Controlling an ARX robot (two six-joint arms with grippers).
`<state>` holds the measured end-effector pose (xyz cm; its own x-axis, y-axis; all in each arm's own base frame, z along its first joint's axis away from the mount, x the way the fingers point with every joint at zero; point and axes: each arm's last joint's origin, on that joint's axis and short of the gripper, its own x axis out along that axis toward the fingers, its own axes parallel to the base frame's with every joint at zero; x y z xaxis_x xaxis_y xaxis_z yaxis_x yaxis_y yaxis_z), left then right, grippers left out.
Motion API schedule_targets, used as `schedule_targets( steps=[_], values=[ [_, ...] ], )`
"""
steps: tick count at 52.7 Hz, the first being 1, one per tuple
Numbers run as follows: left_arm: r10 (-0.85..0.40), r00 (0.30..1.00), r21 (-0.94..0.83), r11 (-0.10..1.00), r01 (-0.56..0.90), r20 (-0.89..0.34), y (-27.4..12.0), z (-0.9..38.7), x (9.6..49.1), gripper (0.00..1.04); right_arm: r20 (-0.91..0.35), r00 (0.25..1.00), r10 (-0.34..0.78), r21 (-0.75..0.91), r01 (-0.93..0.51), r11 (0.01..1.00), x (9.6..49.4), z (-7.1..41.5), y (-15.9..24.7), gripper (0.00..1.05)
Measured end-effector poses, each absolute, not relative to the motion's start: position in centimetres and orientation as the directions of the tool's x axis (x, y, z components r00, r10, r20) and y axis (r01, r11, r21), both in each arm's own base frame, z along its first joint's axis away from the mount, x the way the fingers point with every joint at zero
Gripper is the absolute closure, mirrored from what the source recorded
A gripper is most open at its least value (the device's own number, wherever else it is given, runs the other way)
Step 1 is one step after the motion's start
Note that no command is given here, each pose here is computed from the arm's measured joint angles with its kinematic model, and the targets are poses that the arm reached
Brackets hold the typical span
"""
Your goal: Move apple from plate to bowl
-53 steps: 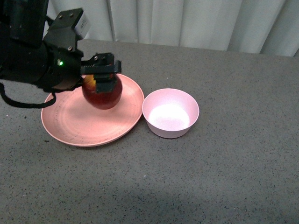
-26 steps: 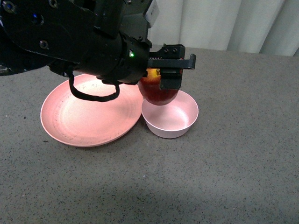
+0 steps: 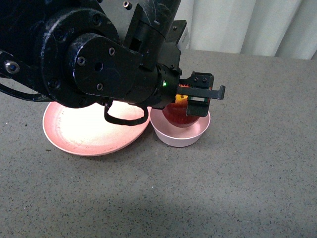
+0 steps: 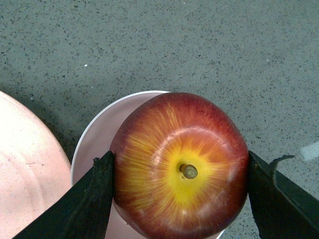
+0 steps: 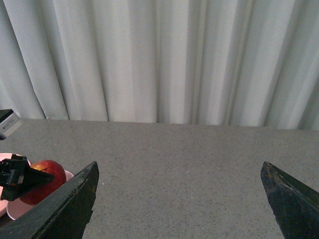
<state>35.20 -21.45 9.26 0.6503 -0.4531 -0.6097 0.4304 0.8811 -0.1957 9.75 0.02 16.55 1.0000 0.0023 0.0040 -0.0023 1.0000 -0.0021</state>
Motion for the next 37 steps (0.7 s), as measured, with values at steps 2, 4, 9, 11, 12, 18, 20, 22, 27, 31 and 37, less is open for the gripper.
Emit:
schedule_targets(
  steps=[2, 4, 9, 11, 12, 18, 20, 22, 27, 31, 37],
  values=[
    [-0.449, 0.651, -0.191, 0.883, 0.429, -0.612, -21.5, 9.1, 35.2, 0.38, 0.004, 1.000, 0.002, -0.002, -0.002, 1.000, 9.8, 16.5, 0.0, 0.09],
    [-0.446, 0.651, -0.187, 0.884, 0.429, -0.614, -21.5, 8.9, 35.3, 0.38, 0.004, 1.000, 0.002, -0.002, -0.002, 1.000, 9.8, 16.5, 0.0, 0.09],
    [-0.440, 0.646, -0.179, 0.885, 0.430, -0.624, -21.5, 8.3, 35.4, 0.38, 0.004, 1.000, 0.002, -0.002, -0.002, 1.000, 9.8, 16.5, 0.0, 0.09],
    [-0.437, 0.645, -0.174, 0.885, 0.431, -0.627, -21.5, 8.1, 35.4, 0.38, 0.004, 1.000, 0.003, -0.002, -0.003, 1.000, 9.8, 16.5, 0.0, 0.09],
    [-0.436, 0.645, -0.173, 0.886, 0.430, -0.628, -21.5, 8.0, 35.4, 0.38, 0.004, 1.000, 0.003, -0.002, -0.003, 1.000, 9.8, 16.5, 0.0, 0.09],
    [-0.423, 0.642, -0.161, 0.890, 0.426, -0.640, -21.5, 7.4, 35.4, 0.38, 0.004, 1.000, 0.002, -0.002, -0.002, 1.000, 9.8, 16.5, 0.0, 0.09],
    [-0.424, 0.641, -0.160, 0.890, 0.428, -0.640, -21.5, 7.4, 35.4, 0.38, 0.004, 1.000, 0.002, -0.002, -0.002, 1.000, 9.8, 16.5, 0.0, 0.09],
    [-0.429, 0.639, -0.161, 0.886, 0.434, -0.639, -21.6, 7.4, 35.4, 0.38, 0.004, 1.000, 0.002, -0.002, -0.002, 1.000, 9.8, 16.5, 0.0, 0.09],
    [-0.430, 0.638, -0.161, 0.886, 0.436, -0.639, -21.6, 7.4, 35.4, 0.38, 0.004, 1.000, 0.002, -0.002, -0.002, 1.000, 9.8, 16.5, 0.0, 0.09],
    [-0.430, 0.638, -0.161, 0.885, 0.436, -0.639, -21.6, 7.4, 35.4, 0.38, 0.004, 1.000, 0.002, -0.002, -0.002, 1.000, 9.8, 16.5, 0.0, 0.09],
    [-0.429, 0.639, -0.157, 0.885, 0.437, -0.639, -21.6, 7.4, 35.4, 0.38, 0.004, 1.000, 0.002, -0.002, -0.002, 1.000, 9.8, 16.5, 0.0, 0.09]
  ],
)
